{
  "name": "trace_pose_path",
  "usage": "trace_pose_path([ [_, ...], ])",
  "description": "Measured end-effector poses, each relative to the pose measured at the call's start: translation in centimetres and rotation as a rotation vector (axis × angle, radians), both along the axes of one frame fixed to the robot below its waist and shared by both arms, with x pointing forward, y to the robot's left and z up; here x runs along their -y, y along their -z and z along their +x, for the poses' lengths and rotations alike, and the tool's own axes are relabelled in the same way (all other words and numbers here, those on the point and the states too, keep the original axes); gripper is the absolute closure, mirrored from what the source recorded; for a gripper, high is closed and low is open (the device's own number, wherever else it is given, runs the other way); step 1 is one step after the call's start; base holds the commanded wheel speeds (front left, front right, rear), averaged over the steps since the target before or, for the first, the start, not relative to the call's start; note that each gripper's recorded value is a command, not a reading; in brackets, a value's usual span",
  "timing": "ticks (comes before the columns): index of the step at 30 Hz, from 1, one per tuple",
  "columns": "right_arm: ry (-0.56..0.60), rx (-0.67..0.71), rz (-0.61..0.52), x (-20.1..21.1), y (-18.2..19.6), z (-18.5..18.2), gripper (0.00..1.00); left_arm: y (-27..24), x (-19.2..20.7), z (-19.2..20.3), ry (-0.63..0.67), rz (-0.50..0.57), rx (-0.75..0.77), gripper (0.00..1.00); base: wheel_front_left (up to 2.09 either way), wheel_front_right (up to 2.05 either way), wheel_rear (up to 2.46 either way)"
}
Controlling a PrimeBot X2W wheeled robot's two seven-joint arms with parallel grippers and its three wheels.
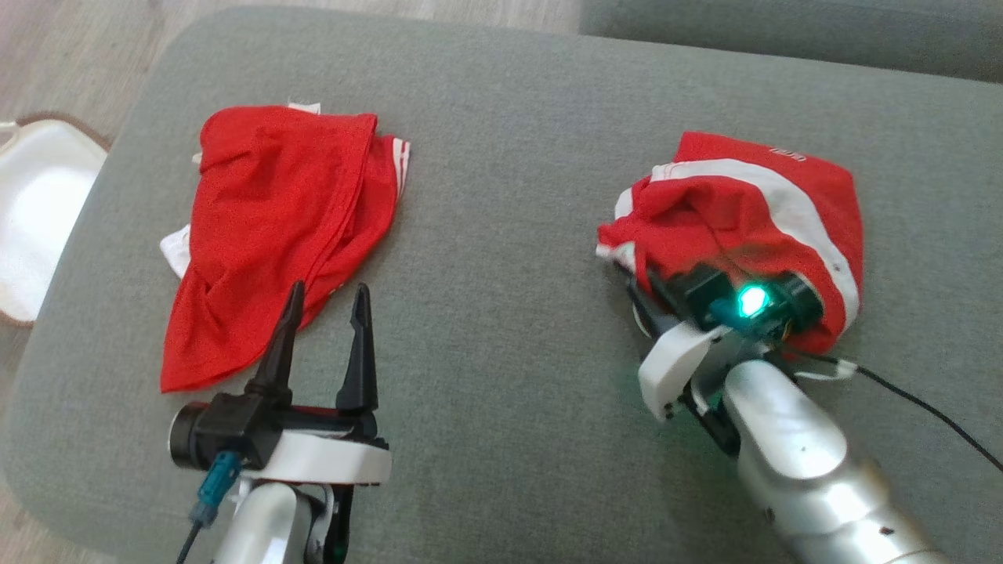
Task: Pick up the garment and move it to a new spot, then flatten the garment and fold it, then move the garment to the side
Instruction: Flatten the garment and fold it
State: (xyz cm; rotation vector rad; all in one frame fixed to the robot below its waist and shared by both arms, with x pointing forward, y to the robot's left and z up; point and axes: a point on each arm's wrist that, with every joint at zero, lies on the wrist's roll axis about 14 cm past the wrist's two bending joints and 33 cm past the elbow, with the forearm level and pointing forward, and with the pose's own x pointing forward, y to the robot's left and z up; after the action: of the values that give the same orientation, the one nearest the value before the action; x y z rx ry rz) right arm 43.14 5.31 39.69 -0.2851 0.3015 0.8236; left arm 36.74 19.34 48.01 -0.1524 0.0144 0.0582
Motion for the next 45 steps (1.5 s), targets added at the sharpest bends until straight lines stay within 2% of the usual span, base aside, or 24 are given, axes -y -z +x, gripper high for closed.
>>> trace_pose_path([
  [5,0.077,0.099,0.153,0.6,-4.9,2.4,1.0,-0.9,0.4,0.2,0.012,-0.004,0.029,0.0,0.0,0.0,0.0],
  [12,0.093,0.313,0.339,-0.2,-15.7,5.8,1.0,-2.7,0.6,-0.2,0.015,-0.023,0.085,0.0,0.0,0.0,0.0],
  [13,0.056,0.379,0.413,-1.3,-19.6,5.7,1.0,-3.0,0.5,-0.4,0.01,-0.032,0.096,0.0,0.0,0.0,0.0],
  [16,0.038,0.504,0.58,-1.7,-27.7,5.9,1.0,-3.0,0.2,-1.1,-0.006,-0.036,0.095,0.0,0.0,0.0,0.0],
  [19,0.068,0.686,0.731,0.8,-36.5,6.0,1.0,-2.3,0.0,-1.7,-0.02,-0.048,0.079,0.0,0.0,0.0,0.0],
  [21,0.117,0.769,0.762,3.1,-39.3,6.3,1.0,-2.4,-0.1,-1.7,-0.026,-0.048,0.081,0.0,0.0,0.0,0.0],
  [23,0.188,0.78,0.722,5.2,-38.4,7.3,1.0,-2.8,0.1,-1.4,-0.02,-0.049,0.092,0.0,0.0,0.0,0.0],
  [25,0.285,0.723,0.664,7.6,-34.8,8.6,1.0,-3.0,0.5,-1.1,-0.011,-0.05,0.101,0.0,0.0,0.0,0.0],
  [29,0.496,0.513,0.51,13.4,-23.1,9.4,1.0,-2.8,1.4,-0.4,0.019,-0.054,0.094,0.0,0.0,0.0,0.0],
  [32,0.666,0.341,0.414,18.5,-14.8,7.8,1.0,-2.5,2.2,0.0,0.044,-0.057,0.084,0.0,0.0,0.0,0.0],
  [35,0.832,0.202,0.313,23.8,-8.8,5.3,1.0,-2.1,2.8,0.4,0.066,-0.061,0.075,0.0,0.0,0.0,0.0],
  [39,0.974,0.117,0.196,28.7,-4.9,2.3,1.0,-1.7,3.6,1.1,0.091,-0.065,0.064,0.0,0.0,0.0,0.0],
  [44,1.056,0.082,0.186,31.0,-4.2,1.2,1.0,-1.7,4.6,1.8,0.122,-0.069,0.065,0.0,0.0,0.0,0.0],
  [45,1.068,0.064,0.182,31.3,-3.9,0.9,0.16,-1.8,4.8,1.9,0.13,-0.07,0.069,0.0,0.0,0.0,0.0],
])
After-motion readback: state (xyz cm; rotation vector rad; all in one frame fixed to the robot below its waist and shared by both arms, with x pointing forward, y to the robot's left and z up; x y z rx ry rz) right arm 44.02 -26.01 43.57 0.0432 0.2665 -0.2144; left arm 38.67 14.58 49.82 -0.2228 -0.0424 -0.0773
